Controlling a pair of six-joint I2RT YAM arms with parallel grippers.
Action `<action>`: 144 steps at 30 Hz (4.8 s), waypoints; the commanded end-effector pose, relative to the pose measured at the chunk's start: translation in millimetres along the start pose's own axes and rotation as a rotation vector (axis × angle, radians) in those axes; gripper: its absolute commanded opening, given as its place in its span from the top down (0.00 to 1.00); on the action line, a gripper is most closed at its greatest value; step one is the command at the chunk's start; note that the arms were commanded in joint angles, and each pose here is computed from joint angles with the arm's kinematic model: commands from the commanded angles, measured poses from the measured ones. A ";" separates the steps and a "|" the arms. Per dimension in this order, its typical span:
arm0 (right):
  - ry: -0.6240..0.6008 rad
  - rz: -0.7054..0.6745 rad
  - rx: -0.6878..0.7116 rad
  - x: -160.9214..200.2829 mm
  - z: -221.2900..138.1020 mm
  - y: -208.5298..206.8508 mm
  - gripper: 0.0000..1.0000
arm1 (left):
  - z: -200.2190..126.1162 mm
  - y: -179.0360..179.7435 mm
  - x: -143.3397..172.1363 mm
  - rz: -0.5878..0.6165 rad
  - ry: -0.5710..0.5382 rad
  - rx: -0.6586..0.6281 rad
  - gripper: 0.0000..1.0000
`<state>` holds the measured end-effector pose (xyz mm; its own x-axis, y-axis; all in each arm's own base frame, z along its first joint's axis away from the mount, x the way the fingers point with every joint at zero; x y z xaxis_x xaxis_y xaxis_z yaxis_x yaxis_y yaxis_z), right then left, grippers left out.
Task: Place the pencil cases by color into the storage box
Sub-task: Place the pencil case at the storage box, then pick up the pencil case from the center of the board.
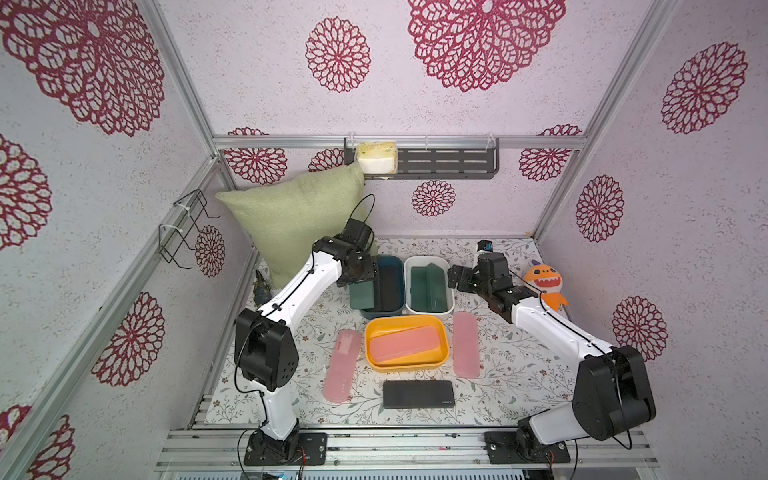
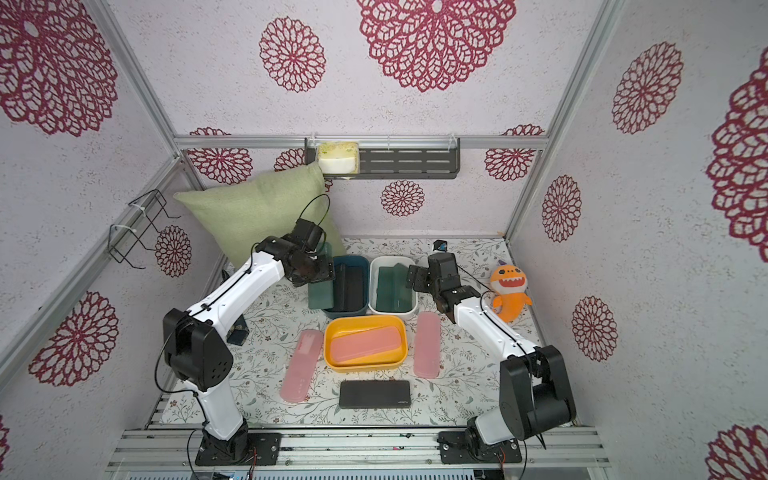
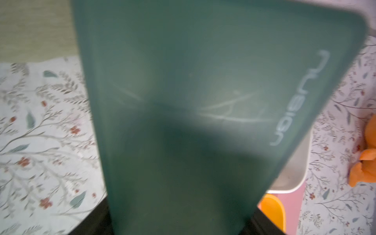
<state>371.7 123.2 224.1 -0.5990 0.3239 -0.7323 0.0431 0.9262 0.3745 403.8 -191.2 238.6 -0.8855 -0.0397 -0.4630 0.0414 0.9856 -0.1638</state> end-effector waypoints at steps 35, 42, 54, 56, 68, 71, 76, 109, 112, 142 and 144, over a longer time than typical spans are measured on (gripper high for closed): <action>0.004 0.048 0.029 -2.5 -8.4 -24.7 0.05 | 110.5 -137.6 -22.3 0.146 -0.025 0.431 0.43; 0.011 0.048 0.031 -0.5 -5.6 -26.4 0.05 | 127.4 -135.1 -14.0 0.138 0.023 0.414 0.42; 0.017 0.049 0.026 1.5 -1.7 -29.4 0.05 | 153.6 -129.8 -0.9 0.120 0.092 0.371 0.39; 0.019 0.050 0.027 2.0 -1.1 -30.2 0.05 | 155.9 -128.9 0.4 0.118 0.101 0.365 0.37; 0.020 0.054 0.024 3.2 -0.3 -30.9 0.05 | 155.6 -126.6 -0.2 0.110 0.107 0.343 0.18; 0.021 0.054 0.021 3.5 -0.4 -30.7 0.05 | 156.3 -126.7 0.2 0.110 0.109 0.340 0.16; 0.024 0.054 0.021 4.6 -0.3 -31.1 0.05 | 159.4 -125.9 1.4 0.102 0.117 0.336 0.14; 0.069 0.031 0.049 10.7 -0.5 -35.2 0.06 | 70.5 -130.9 -54.8 0.161 -0.164 0.316 0.08; 0.094 0.025 0.087 17.2 -3.1 -40.1 0.06 | 47.5 -127.0 -63.3 0.185 -0.240 0.305 0.03; 0.341 -0.008 0.355 119.5 -5.3 -50.3 0.04 | -50.8 -32.5 -51.4 0.115 -0.382 0.208 0.03; 0.350 -0.008 0.365 123.2 -3.2 -52.6 0.04 | -51.0 -30.2 -50.2 0.113 -0.378 0.206 0.03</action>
<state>292.5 113.7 118.6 -0.8397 0.2702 -0.4711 0.2503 0.9624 0.1058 427.6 -211.9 298.1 -0.6657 -0.0118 -0.7461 0.2360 0.9452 -0.2256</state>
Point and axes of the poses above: each gripper's point midway between its finger pads, its own z axis out along the fingers, its own y axis along the line the jaws close on, x = y × z, the point moved 6 cm from there along -z, back along the fingers, and after that the axes turned 8 degrees about z, right-handed, at the moved point
